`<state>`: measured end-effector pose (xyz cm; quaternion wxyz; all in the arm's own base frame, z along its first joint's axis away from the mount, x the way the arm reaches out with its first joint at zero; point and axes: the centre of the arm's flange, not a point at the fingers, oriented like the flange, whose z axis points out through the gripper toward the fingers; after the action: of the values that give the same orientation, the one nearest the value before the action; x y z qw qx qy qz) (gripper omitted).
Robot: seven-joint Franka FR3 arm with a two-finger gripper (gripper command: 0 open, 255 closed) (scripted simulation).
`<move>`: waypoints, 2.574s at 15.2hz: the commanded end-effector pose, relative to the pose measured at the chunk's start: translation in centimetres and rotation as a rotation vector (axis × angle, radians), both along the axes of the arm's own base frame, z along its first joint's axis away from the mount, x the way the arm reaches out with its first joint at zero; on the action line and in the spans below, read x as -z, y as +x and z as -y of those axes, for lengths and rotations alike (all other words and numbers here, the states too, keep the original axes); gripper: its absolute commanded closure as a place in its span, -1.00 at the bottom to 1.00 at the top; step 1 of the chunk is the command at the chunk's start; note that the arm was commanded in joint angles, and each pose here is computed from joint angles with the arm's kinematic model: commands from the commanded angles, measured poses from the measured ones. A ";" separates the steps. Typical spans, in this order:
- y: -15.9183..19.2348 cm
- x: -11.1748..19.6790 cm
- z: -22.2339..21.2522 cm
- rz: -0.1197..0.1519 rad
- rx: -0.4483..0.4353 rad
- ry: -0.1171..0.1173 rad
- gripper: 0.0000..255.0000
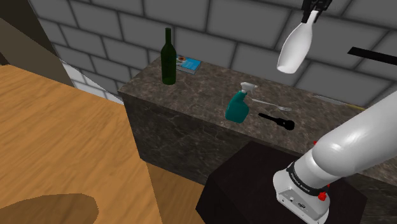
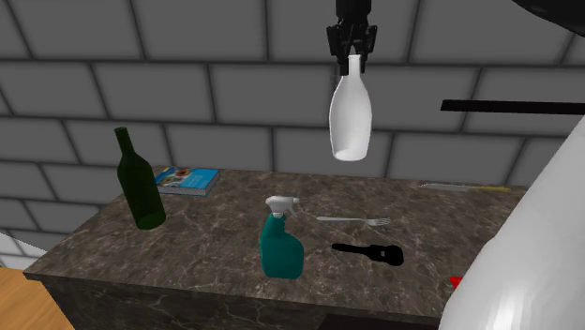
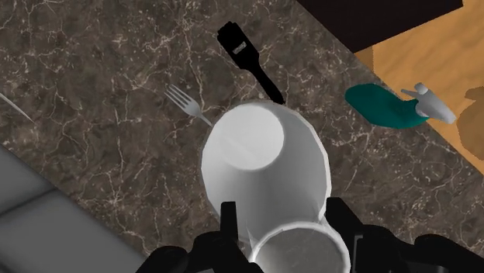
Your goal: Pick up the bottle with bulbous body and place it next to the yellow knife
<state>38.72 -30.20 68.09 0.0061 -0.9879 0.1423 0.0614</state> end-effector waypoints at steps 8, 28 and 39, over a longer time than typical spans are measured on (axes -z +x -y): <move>-6.7 4.4 8.8 0.001 -0.001 0.000 1.00; -21.7 14.3 28.4 0.001 -0.001 0.000 1.00; -21.7 20.1 28.4 0.001 -0.001 0.000 1.00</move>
<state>17.08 -58.48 48.46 0.0067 -0.9880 0.1415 0.0614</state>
